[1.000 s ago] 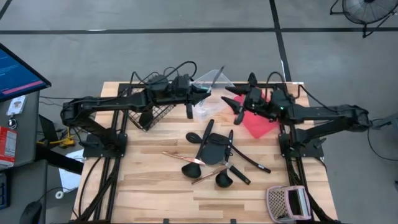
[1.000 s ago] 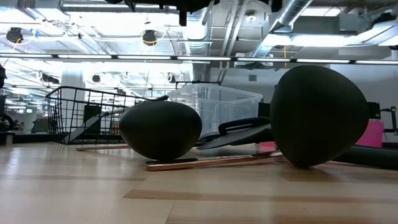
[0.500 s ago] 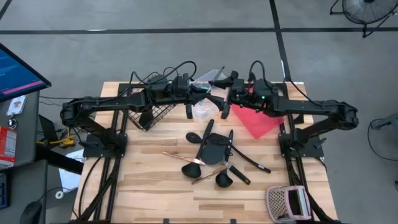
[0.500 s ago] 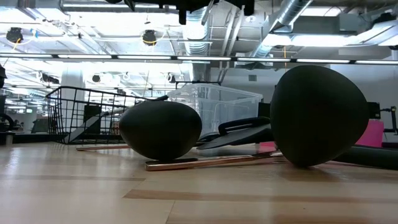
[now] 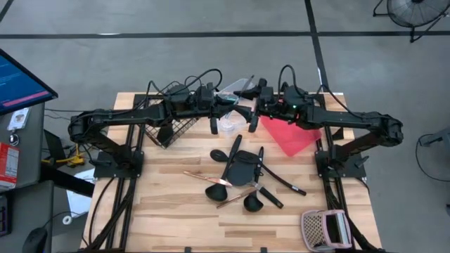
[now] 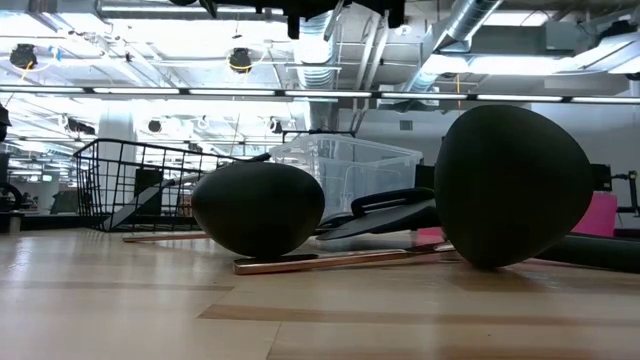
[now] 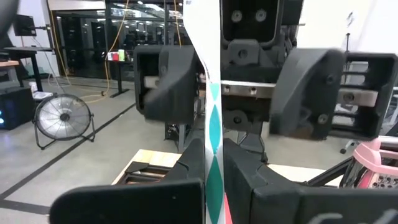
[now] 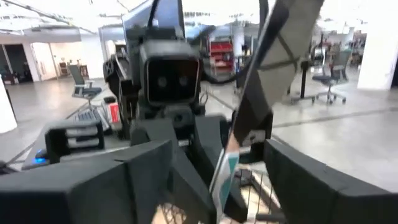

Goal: Pick & Place Kitchen Items
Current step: Put the blue knife into the red bin

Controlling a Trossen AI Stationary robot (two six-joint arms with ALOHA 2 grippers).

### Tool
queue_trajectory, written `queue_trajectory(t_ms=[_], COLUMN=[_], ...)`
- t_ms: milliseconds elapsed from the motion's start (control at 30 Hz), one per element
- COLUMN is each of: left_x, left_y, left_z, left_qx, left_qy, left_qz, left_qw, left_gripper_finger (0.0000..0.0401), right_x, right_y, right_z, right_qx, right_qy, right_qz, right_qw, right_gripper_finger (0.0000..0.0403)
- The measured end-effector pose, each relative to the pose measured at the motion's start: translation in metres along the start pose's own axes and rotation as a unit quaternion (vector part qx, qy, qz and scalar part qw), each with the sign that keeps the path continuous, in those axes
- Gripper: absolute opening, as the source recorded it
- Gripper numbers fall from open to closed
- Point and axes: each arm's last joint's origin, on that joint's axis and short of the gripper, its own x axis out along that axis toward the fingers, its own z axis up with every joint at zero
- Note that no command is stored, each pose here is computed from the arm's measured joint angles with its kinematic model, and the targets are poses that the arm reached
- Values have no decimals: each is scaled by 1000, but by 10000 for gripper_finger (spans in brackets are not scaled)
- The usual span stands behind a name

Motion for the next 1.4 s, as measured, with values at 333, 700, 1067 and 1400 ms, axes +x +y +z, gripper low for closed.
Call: queue_trajectory(t_ms=[333, 700, 1067, 1400], left_x=[0, 0, 0, -2], left_y=[0, 0, 0, -1], left_z=[0, 0, -1, -10], left_qx=[3, -6, -6, -24], left_qy=[0, 1, 7, 60], left_qz=[-2, 0, -11, -10], left_qw=[1000, 1000, 1000, 998], left_gripper_finger=[8, 16, 107, 211], right_x=[-1, -1, -9, -42], right_y=[0, 0, -4, -25], right_z=[-1, -1, 18, 45], right_qx=[1, 24, 25, 5], right_qy=[8, 9, -18, 32], right_qz=[1, 1, -9, -96], right_qw=[1000, 1000, 999, 995], right_gripper_finger=[30, 18, 18, 18])
